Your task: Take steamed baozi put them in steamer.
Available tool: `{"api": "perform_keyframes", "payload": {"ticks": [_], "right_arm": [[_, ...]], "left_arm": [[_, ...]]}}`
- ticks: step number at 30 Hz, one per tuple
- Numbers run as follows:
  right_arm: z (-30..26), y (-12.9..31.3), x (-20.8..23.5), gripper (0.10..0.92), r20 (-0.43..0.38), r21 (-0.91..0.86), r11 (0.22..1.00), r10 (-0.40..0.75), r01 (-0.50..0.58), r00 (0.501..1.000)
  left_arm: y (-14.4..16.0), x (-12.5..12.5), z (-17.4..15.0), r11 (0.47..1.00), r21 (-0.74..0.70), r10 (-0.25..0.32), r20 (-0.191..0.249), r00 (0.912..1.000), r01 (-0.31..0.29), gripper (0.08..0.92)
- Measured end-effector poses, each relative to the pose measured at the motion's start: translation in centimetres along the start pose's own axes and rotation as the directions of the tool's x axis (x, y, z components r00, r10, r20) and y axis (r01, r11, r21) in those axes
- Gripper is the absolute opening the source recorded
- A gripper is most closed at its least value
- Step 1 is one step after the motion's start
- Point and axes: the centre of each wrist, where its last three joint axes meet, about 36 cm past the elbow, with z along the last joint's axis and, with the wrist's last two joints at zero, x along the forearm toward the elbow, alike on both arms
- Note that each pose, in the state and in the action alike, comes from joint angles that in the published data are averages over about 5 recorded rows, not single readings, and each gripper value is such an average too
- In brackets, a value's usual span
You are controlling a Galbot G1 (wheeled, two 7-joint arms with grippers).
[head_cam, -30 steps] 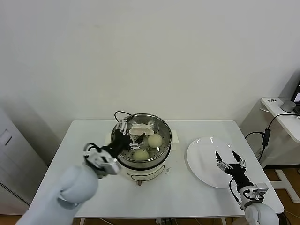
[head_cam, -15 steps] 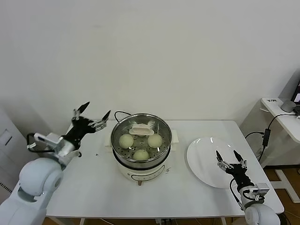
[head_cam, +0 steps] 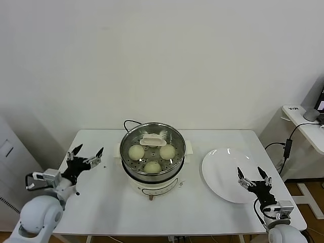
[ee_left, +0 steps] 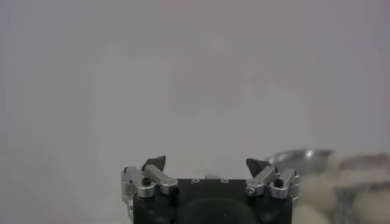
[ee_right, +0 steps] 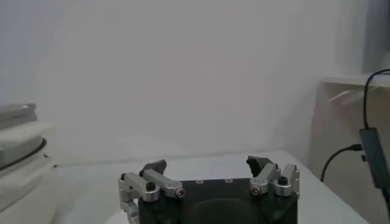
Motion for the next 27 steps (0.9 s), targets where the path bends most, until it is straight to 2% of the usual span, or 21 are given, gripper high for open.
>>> {"api": "perform_keyframes", "payload": {"ticks": [13, 18, 27], "right_arm": [[-0.6, -0.5, 0.9, 0.823, -0.059, 0.032, 0.999, 0.018, -0.016, 0.998], [-0.6, -0.5, 0.8, 0.823, -0.076, 0.031, 0.999, 0.014, -0.012, 0.997], [-0.6, -0.6, 0.7, 0.823, -0.095, 0.039, 0.999, 0.015, -0.011, 0.995]], "left_arm": [[-1.2, -0.8, 6.5, 0.999, 0.025, -0.040, -0.120, 0.9920, 0.043, 0.823], [-1.7, -0.9, 7.6, 0.998, 0.032, -0.041, -0.138, 0.9896, 0.046, 0.823], [-1.7, -1.2, 8.1, 0.998, 0.034, -0.050, -0.144, 0.9883, 0.056, 0.823]]}}
